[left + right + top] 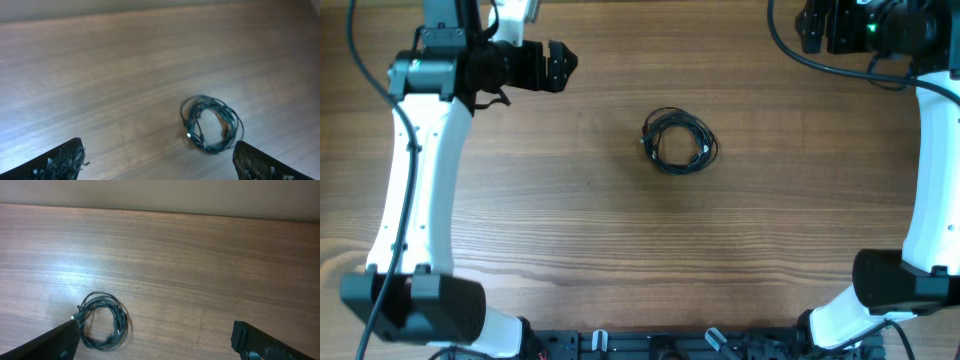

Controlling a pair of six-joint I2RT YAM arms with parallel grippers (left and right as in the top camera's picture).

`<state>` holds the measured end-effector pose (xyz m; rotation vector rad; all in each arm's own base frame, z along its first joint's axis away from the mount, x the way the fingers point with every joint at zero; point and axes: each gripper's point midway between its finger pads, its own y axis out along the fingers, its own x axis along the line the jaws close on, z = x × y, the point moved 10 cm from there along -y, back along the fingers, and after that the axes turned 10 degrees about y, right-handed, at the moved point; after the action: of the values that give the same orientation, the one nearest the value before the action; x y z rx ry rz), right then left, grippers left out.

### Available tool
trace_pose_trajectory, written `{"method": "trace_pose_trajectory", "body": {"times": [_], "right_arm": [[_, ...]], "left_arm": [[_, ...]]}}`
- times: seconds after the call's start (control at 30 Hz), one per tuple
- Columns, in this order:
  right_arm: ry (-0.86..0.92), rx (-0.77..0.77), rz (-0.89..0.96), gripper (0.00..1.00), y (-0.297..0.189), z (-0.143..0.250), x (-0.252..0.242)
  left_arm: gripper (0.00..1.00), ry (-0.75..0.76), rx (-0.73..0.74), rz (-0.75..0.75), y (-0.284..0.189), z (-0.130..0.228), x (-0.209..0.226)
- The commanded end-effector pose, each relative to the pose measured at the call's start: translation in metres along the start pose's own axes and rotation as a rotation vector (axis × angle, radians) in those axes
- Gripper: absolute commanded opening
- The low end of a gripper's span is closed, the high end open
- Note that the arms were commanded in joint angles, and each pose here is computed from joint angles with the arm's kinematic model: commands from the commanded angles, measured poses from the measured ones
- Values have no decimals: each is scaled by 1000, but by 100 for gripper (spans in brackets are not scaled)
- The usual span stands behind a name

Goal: Untangle cables
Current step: 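Lower the left gripper onto the black cable coil and grasp it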

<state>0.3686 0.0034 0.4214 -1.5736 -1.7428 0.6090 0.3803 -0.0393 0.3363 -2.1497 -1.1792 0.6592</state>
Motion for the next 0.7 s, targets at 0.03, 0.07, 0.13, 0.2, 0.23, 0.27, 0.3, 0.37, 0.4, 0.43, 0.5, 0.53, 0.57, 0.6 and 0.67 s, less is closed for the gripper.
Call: {"method": "trace_pose_trajectory", "body": {"times": [0.03,0.07,0.13,0.2,0.23,0.27,0.3,0.37,0.4,0.43,0.5,0.53,0.57,0.6,0.67], "right_arm": [[18,10,12,100,-5,1,-2],[13,10,3,100,-5,1,-1],[-15,17,-38,100,-5,2,2],[-14,18,-61,100,-5,2,4],[-17,12,-72,100,-5,1,4],[-18,13,-79,100,-5,1,5],[-18,9,-86,100,-5,1,6],[-14,6,-115,100,-5,0,8],[-14,10,-131,100,-5,0,9],[-17,13,-145,100,-5,1,10],[-17,19,-149,100,-4,1,10],[-14,26,-149,100,-4,2,10],[-6,30,-149,99,-4,3,10],[-3,35,-148,100,-4,4,10],[-6,48,-163,100,-4,5,11]], "left_arm": [[96,-23,36,118,27,5,7],[95,-20,41,138,30,7,6],[95,-12,58,174,38,9,5],[95,-12,75,186,46,11,2],[95,-4,85,196,51,12,-1],[95,5,91,203,54,12,-3],[96,17,99,213,58,13,-6],[96,33,113,232,66,13,-14],[96,41,120,237,70,13,-18],[96,50,130,237,74,13,-22],[97,67,153,223,81,14,-28],[97,79,173,210,88,16,-32],[98,87,186,202,92,17,-35],[99,90,197,197,97,18,-37],[99,100,224,179,107,21,-42]]}}
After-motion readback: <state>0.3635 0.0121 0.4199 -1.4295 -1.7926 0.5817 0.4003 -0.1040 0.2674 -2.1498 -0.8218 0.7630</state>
